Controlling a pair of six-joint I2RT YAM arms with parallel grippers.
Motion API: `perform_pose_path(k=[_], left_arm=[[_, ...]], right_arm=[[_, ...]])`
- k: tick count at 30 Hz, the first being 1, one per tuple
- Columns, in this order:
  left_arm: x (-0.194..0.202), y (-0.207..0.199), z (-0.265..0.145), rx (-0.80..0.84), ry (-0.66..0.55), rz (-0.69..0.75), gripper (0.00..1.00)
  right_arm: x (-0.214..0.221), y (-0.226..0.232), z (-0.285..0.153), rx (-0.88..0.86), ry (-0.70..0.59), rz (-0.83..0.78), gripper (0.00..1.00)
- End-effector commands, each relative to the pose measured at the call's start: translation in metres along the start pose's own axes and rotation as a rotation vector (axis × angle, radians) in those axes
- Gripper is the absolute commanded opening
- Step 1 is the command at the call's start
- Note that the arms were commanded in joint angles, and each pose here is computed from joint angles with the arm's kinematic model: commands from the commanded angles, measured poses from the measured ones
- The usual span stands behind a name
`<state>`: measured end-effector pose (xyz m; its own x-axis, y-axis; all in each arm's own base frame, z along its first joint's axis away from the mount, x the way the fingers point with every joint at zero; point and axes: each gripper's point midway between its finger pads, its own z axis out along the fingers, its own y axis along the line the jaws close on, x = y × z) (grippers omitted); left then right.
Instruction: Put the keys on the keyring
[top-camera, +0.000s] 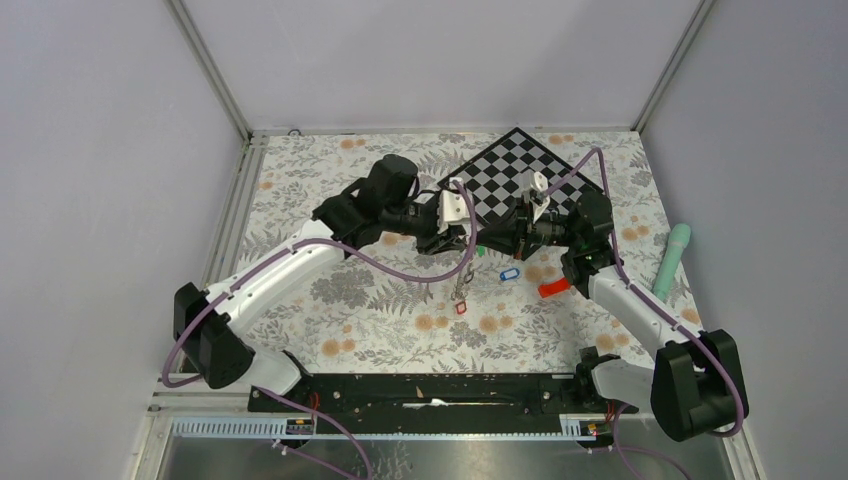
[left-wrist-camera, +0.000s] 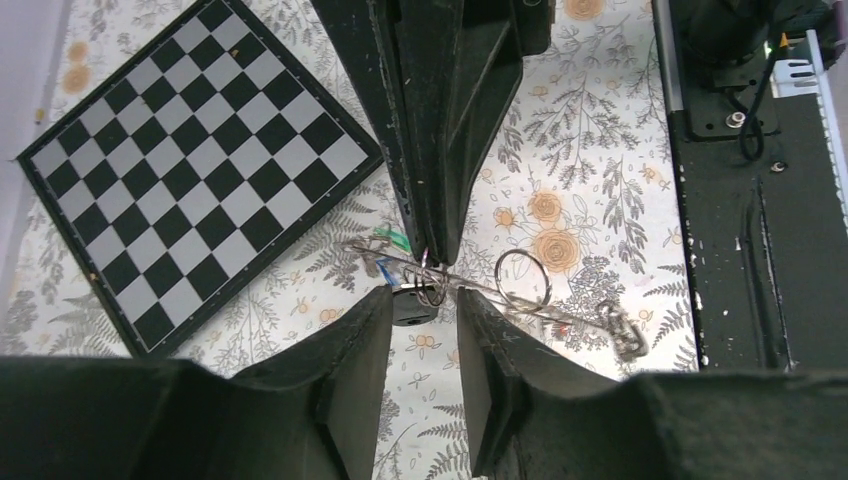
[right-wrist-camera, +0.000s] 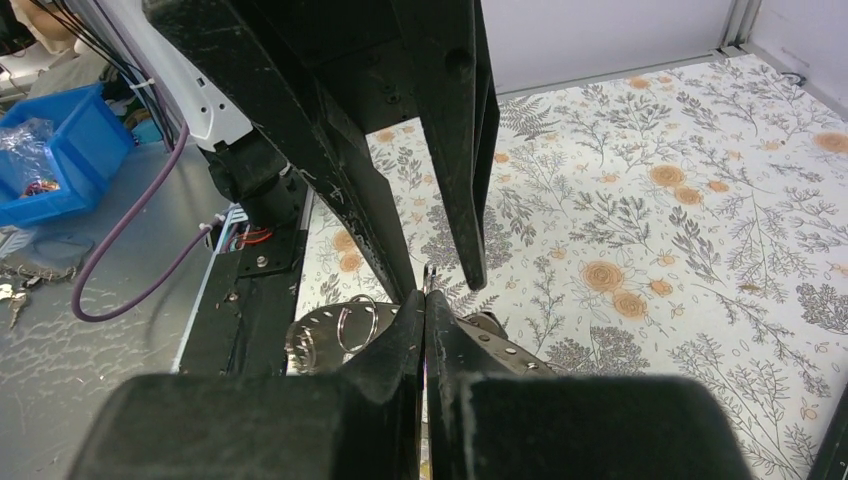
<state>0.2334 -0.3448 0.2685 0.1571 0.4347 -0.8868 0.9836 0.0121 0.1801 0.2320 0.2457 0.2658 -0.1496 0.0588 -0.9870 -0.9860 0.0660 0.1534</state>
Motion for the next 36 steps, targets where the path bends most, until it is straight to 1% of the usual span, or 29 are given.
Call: perform_pose_path(k=[1,6,7,9,14,17,22,25,28,31,36], left_arm=[[-0.024,-0.001,0.001,0.047,-0.082,-0.015,0.34],[-0.023,-0.002,0.003,0.066,-0.084,-0.032,0.25],[-0.024,-0.001,0.003,0.067,-0.086,-0.036,0.21],[-0.026,-0.001,0.003,0.07,-0.089,-0.039,0.16],[-0.027,0.001,0.002,0.071,-0.093,-0.045,0.08],[-0.028,0.002,0.002,0.072,-0.095,-0.05,0.0],[-0.03,0.008,-0.001,0.046,-0.074,-0.072,0.0],[-0.025,0.015,-0.005,0.012,-0.007,-0.072,0.0],[-0.017,0.02,-0.012,-0.02,0.081,-0.066,0.0],[-0.01,0.025,-0.019,-0.066,0.168,-0.026,0.0],[0.001,0.021,-0.023,-0.088,0.32,0.063,0.0]], right_arm=[[-0.015,0.007,-0.001,-0.025,-0.027,-0.115,0.0],[-0.015,0.007,-0.001,-0.024,-0.026,-0.118,0.0],[-0.014,0.007,-0.001,-0.023,-0.025,-0.119,0.0],[-0.012,0.006,-0.001,-0.022,-0.022,-0.116,0.0],[-0.009,0.004,-0.001,-0.018,-0.013,-0.12,0.0],[-0.006,0.003,-0.002,-0.013,-0.007,-0.122,0.0],[0.001,0.001,-0.003,-0.003,0.008,-0.137,0.01],[0.004,-0.001,-0.004,0.006,0.024,-0.156,0.09],[0.01,-0.003,-0.005,0.008,0.041,-0.181,0.2],[0.013,-0.003,-0.006,0.008,0.046,-0.193,0.3],[0.016,-0.003,-0.007,0.012,0.045,-0.199,0.43]])
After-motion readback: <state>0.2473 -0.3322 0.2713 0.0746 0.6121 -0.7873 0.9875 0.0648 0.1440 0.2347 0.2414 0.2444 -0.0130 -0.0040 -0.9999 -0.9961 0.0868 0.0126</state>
